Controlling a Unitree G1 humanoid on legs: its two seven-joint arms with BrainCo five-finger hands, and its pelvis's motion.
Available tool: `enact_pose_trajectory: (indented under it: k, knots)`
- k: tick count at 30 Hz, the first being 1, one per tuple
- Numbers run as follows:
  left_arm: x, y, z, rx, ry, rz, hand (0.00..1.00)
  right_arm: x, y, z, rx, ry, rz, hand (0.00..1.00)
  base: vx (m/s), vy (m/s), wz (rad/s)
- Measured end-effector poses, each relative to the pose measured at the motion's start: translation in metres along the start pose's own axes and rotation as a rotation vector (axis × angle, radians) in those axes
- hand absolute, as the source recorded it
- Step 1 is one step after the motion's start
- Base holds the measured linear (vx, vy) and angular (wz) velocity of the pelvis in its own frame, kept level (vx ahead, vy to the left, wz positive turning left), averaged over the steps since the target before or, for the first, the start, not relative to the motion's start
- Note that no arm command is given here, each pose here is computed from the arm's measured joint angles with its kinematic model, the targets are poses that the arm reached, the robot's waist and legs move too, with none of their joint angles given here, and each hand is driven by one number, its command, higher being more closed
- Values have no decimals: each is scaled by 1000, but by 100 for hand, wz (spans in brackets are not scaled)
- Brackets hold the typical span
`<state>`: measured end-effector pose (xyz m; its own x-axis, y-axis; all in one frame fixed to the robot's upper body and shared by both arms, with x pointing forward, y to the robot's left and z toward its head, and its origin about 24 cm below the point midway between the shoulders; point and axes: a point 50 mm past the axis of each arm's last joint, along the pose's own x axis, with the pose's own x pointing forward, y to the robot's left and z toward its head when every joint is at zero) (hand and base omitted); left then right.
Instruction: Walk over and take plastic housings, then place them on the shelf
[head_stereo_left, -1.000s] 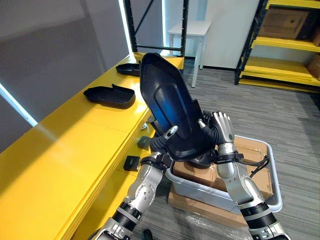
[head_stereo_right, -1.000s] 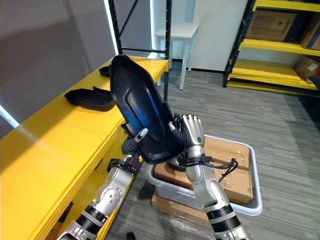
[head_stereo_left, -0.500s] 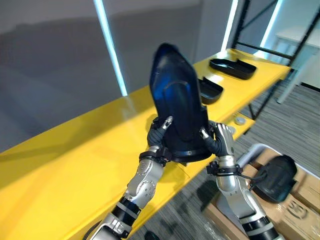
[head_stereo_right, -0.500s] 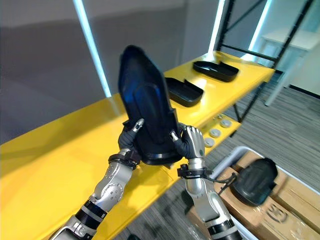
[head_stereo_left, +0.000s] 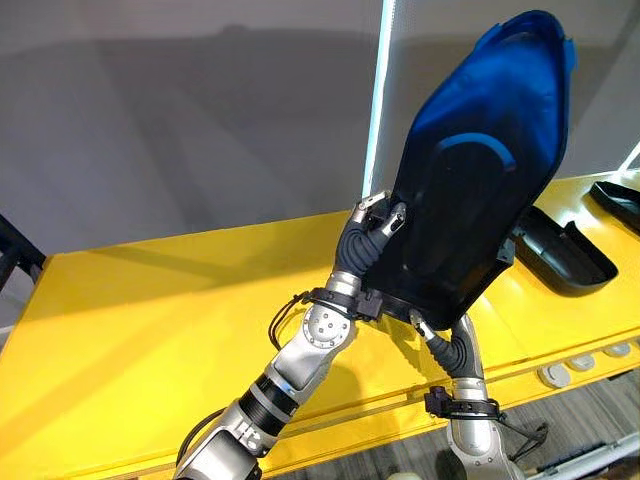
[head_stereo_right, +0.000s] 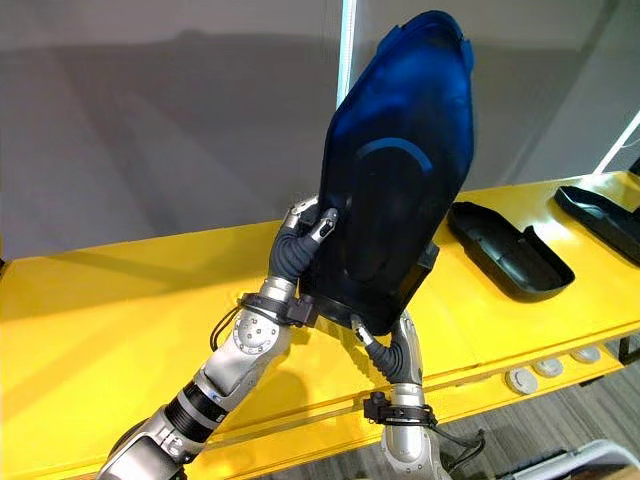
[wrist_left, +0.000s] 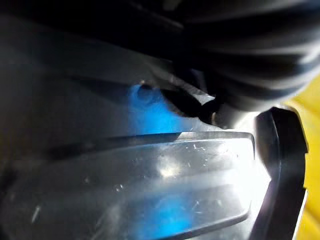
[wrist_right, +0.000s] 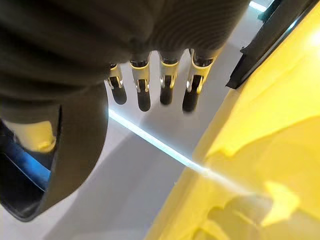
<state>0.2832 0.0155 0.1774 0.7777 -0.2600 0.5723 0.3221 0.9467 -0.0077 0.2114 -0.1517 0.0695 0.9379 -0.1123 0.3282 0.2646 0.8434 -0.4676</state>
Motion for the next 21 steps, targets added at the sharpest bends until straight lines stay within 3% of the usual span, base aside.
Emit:
enact_pose_trajectory:
  k: [4,9,16,21]
  knots:
    - [-8,6,-2,75,-10,52,100,1,-4,1,72,0,-32,0,55,-222,9]
    - [-11,29,-3,106,1,223,100,13,-19,5,206,-32,-61,0,-67,-107,18]
    - [-25,73,-11,207,69,493,100,8,-79,30,516,-184,-299,0,-62,4,-21]
    - [-30,77,-27,224,168,517,100,-3,-81,29,592,-170,-325,0,15,48,-17]
